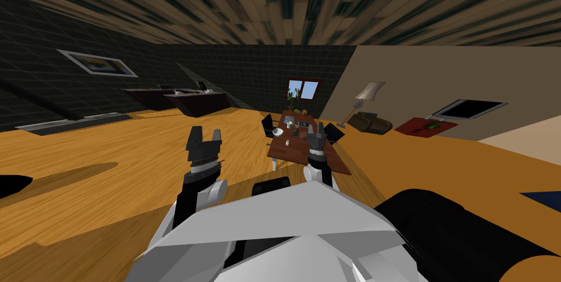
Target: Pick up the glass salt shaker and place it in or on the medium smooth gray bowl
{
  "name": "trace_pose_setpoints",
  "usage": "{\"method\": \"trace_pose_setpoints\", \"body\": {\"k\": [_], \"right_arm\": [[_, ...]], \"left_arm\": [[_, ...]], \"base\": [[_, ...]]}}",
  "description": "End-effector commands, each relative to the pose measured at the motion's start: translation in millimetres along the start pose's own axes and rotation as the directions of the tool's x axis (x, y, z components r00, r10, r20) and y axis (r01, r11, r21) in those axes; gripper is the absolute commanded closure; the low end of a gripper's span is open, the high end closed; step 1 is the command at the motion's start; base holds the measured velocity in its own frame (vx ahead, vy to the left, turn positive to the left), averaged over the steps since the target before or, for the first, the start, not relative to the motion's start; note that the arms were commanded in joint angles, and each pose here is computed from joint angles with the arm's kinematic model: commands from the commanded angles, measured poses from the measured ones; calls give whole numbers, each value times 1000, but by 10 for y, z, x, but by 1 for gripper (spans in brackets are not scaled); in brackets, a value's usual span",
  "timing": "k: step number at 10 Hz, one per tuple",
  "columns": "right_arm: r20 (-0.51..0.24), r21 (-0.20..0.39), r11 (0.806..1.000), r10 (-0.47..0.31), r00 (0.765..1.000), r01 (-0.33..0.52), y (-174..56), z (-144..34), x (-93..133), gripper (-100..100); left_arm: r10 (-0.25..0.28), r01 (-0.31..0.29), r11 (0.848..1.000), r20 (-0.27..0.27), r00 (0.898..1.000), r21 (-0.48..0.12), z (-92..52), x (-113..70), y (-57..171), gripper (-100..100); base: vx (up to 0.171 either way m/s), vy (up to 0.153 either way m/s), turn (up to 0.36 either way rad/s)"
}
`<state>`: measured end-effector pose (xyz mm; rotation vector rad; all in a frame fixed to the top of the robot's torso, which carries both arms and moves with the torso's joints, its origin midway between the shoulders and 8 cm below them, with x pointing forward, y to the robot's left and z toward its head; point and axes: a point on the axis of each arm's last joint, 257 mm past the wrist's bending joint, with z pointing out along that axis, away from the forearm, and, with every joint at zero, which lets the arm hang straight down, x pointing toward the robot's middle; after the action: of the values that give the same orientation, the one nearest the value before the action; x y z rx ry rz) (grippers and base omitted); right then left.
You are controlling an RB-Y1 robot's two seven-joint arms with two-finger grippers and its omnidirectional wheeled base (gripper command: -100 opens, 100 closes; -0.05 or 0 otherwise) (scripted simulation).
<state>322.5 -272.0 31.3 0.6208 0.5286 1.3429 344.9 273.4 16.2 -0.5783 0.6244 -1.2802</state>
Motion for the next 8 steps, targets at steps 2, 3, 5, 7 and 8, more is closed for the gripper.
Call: {"method": "trace_pose_setpoints", "body": {"k": [2, 3, 5, 7, 8], "right_arm": [[-53, 54, 998, -35, 998, 38, -236, -40, 66, -100], [-101, 105, 991, -69, 993, 80, -474, -89, 112, -100], [-159, 167, 976, -111, 981, 138, -786, -171, 145, -100], [-225, 228, 950, -159, 961, 211, -1129, -272, 155, -100], [-259, 248, 936, -185, 948, 250, -1266, -302, 157, -100]], "left_arm": [[0, 0, 1000, 0, 1000, 0, 0, 0, 0, 0], [0, 0, 1000, 0, 1000, 0, 0, 0, 0, 0], [0, 0, 1000, 0, 1000, 0, 0, 0, 0, 0], [0, 0, 1000, 0, 1000, 0, 0, 0, 0, 0], [0, 0, 1000, 0, 1000, 0, 0, 0, 0, 0]], "base": [[-19, 33, 10], [-25, 51, 12], [-29, 61, 17], [-24, 73, 21], [-15, 63, 24]]}}
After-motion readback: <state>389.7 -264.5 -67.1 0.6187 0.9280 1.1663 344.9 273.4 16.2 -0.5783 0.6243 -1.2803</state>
